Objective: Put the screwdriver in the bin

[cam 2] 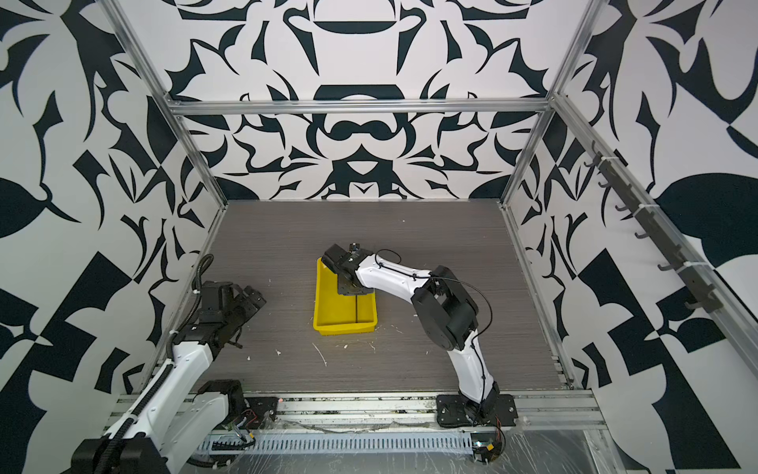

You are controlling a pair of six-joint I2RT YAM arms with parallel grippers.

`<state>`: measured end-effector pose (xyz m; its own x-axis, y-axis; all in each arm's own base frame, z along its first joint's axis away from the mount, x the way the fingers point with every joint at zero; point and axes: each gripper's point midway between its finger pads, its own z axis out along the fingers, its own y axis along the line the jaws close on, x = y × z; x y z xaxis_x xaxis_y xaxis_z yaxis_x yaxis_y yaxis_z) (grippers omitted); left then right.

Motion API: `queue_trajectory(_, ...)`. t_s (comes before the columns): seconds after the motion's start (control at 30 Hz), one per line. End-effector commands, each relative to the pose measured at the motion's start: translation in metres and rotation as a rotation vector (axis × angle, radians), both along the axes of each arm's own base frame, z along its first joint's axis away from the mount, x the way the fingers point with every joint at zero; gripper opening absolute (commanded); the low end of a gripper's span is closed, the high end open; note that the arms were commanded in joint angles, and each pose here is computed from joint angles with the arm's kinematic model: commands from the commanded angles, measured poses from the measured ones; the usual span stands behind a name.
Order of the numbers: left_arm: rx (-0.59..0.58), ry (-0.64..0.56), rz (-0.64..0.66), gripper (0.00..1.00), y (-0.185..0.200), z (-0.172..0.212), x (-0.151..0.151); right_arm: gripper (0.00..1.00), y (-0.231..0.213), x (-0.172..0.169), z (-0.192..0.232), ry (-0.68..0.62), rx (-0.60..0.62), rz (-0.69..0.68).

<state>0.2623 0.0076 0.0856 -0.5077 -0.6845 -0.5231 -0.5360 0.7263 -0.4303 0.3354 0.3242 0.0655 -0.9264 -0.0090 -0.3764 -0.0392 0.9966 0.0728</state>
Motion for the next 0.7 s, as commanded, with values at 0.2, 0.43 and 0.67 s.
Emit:
queue_trajectory(0.2, -0.010, -0.004, 0.017, 0.99, 0.001, 0.003, 0.001, 0.49, 0.005, -0.004, 0.061, -0.072, 0.087, 0.056)
queue_trajectory(0.43, -0.013, -0.001, 0.012, 0.99, 0.000, 0.003, 0.002, 0.49, -0.032, -0.013, 0.143, -0.301, 0.125, 0.097)
queue_trajectory(0.67, -0.026, 0.001, -0.002, 0.99, -0.004, 0.001, 0.003, 1.00, -0.118, -0.044, 0.178, -0.628, 0.093, 0.075)
